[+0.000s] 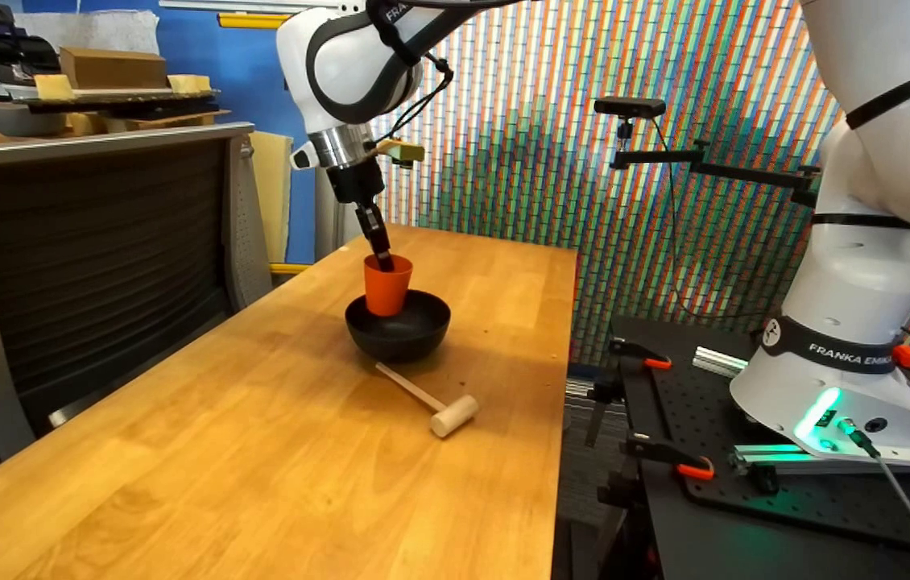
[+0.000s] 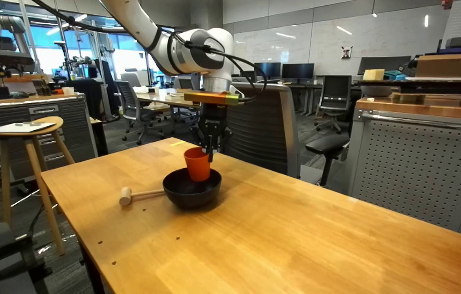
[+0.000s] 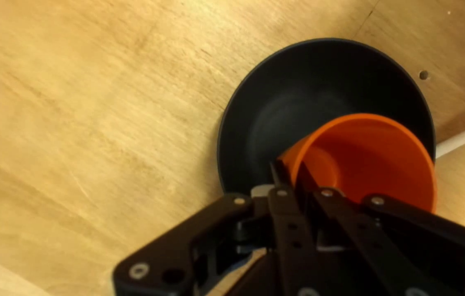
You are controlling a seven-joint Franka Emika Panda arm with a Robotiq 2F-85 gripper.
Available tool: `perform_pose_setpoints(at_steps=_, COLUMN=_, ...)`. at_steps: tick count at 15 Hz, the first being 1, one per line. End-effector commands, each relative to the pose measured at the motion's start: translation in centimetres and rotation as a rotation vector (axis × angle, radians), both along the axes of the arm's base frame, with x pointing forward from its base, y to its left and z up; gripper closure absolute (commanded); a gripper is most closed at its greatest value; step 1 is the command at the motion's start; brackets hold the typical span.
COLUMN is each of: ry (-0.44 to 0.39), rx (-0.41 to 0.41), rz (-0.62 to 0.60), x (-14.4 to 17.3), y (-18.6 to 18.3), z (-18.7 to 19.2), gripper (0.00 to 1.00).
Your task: Put the cup in the bowl
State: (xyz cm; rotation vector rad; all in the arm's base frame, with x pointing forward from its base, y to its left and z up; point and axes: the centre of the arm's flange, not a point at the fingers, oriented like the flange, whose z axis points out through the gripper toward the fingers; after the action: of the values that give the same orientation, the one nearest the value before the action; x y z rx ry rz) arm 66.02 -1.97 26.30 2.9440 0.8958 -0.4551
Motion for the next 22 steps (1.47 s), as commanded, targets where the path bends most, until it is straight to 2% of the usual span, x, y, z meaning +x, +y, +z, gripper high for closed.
perform_pose_setpoints(at_steps=1, ry=0.059, rx=0.024, rz=-0.02, x=0.3, y=-0.7, z=-1.9, gripper=0.98)
perform_pose_setpoints(at_steps=5, ry=0.101, rx=0.056, rz=-0.018, x=0.0, y=-0.6, z=-4.4, gripper=0.96)
perform_pose_setpoints(at_steps=6, ry=0.109, rx=0.061, rz=-0.017, x=-0.1, y=-0.5, z=-4.7, gripper=0.68)
perform_pose_setpoints(at_steps=7, ry=0.11, rx=0.065, rz=-0.016, x=-0.2, y=-0.5, z=-4.7, gripper=0.68)
perform_pose_setpoints(at_steps=8, ry=0.099, rx=0.059, rz=-0.013, x=-0.4, y=-0.4, z=-4.1, gripper=0.63)
perform_pose_setpoints(at_steps=11, ry=0.042, rx=0.019, rz=-0.002, x=-0.9, y=-0.5, z=-0.5, gripper=0.38)
perform_pose_setpoints(at_steps=16, ry=-0.079, rx=-0.028, rz=0.015, x=-1.5, y=-1.4, z=8.4, gripper=0.01)
perform_pose_setpoints(at_steps=18, ry=-0.12, rx=-0.026, rz=0.018, x=-2.3, y=-2.3, z=11.8, gripper=0.0)
perform_pose_setpoints(at_steps=20, ry=-0.146, rx=0.015, rz=-0.01, x=-3.8, y=-4.1, z=14.6, gripper=0.0)
perform_pose_setpoints(at_steps=21, ry=-0.136, rx=-0.017, rz=-0.006, x=-0.9, y=-2.3, z=11.9, gripper=0.0)
perform_pose_setpoints(at_steps=22, ry=-0.148, rx=-0.016, rz=-0.011, x=-1.2, y=-2.7, z=12.9, gripper=0.0)
